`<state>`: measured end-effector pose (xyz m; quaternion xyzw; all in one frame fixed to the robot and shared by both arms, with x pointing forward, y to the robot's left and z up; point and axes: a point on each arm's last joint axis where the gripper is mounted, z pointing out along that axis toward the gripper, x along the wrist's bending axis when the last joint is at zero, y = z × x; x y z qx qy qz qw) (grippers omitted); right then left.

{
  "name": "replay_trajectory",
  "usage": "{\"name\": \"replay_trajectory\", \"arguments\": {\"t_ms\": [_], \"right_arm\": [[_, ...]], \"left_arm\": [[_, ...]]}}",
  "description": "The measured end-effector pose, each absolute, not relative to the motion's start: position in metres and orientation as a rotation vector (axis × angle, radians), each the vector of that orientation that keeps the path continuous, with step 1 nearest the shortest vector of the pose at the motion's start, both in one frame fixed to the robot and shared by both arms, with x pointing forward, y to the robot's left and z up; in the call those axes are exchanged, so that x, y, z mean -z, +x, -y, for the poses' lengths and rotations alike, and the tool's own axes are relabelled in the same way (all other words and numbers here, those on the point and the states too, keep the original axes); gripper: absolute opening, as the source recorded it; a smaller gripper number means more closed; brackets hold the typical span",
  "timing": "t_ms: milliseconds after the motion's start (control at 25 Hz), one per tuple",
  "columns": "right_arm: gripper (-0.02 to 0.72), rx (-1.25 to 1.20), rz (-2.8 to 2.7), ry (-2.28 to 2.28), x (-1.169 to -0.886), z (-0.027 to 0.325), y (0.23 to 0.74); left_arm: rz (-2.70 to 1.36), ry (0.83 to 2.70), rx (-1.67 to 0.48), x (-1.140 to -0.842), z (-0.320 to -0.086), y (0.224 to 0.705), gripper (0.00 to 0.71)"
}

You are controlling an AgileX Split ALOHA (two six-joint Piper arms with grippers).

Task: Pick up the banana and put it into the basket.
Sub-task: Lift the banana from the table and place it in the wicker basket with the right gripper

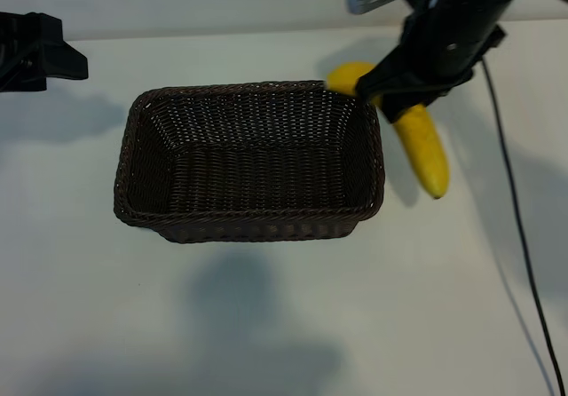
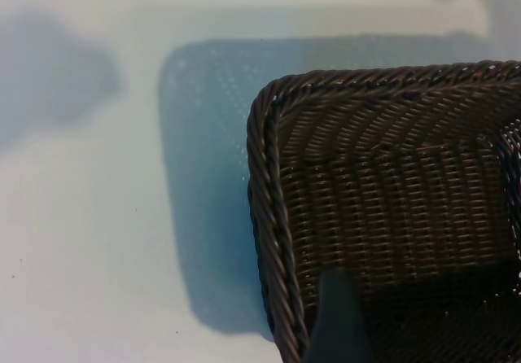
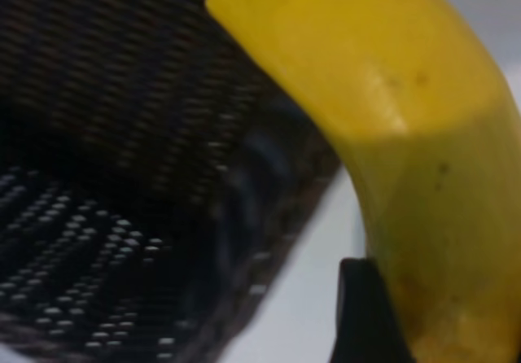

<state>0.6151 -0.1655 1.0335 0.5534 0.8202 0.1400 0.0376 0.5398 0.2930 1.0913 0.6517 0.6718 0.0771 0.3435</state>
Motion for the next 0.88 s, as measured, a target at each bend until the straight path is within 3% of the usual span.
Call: {"name": "replay_trajectory", "arguments": {"t_ms": [320,880], "right_arm": [[0.408,-0.470,-2.618,1.508,-1.034,0.125,0.601],[0.406,-0.545,-2.839,0.901,-1.036,0.112,0.598]], "left_arm": [[-1.746,1.696,-0.196,-1.091,-0.293,0.539,0.563],[-1.748,1.705,-0.181,-1.091,-0.292,0.538,0.563]]}}
